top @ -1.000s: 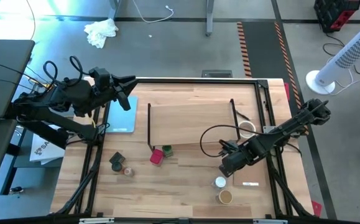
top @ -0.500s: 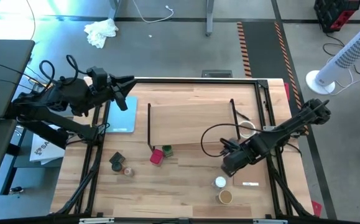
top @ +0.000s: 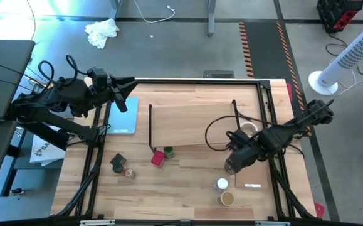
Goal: Shelf spices
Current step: Move the green seasoning bottle to the middle left of the table
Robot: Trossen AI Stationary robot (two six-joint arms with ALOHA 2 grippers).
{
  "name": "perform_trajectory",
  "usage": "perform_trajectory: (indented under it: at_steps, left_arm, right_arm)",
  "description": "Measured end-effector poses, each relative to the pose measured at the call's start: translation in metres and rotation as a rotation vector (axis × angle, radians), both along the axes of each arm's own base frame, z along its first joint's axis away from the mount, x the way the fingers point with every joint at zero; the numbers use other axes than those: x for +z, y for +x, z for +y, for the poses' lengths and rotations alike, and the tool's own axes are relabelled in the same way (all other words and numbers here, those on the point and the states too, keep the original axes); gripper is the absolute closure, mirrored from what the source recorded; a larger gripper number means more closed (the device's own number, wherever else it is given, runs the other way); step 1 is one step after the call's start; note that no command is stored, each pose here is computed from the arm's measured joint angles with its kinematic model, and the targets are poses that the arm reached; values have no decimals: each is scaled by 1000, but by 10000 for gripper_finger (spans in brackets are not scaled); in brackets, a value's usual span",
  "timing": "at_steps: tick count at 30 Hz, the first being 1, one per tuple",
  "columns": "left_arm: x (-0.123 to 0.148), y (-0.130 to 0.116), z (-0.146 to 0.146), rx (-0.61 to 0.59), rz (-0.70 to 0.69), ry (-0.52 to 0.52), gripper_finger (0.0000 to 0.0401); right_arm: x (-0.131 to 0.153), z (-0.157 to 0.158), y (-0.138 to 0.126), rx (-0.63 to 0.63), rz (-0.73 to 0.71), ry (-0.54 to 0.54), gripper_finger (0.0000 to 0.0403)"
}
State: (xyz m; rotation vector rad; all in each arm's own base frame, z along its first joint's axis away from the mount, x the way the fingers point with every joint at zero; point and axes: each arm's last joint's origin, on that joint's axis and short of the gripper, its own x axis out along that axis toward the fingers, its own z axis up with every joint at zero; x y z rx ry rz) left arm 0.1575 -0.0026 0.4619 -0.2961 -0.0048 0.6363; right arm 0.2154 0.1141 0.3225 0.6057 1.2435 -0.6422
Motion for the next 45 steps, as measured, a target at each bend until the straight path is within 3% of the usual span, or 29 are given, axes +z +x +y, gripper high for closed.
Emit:
perform_trajectory:
  at_steps: [10, 15, 18, 20, 23, 28, 33, 40, 45]
  left_arm:
    - [0, 0, 0, -1, 1, 0, 272]
    - [0, 0, 0, -7, 2, -1, 272]
    - [0, 0, 0, -20, 2, -3, 272]
    - [-1, 1, -1, -35, 7, -2, 272]
    - [-2, 1, -3, -116, 46, 19, 272]
    - [-13, 10, -11, -371, 168, 22, 296]
    - [-35, 31, -34, -548, 342, 8, 387]
    - [-77, 65, -88, -750, 631, 67, 399]
    - [-119, 91, -125, -795, 835, 101, 400]
  right_arm:
    - [18, 4, 13, -61, -208, 7, 299]
    - [16, 13, 29, 3, -362, 72, 301]
    - [10, 19, 46, 6, -428, 84, 328]
    - [1, 22, 61, -6, -463, 52, 371]
    - [-15, 26, 94, -10, -543, 41, 392]
    - [-41, 29, 137, 40, -635, 95, 401]
    - [-29, 13, 132, 1, -646, 38, 402]
    - [-3, -25, 104, -23, -564, -31, 402]
    - [3, -29, 102, 67, -550, 79, 403]
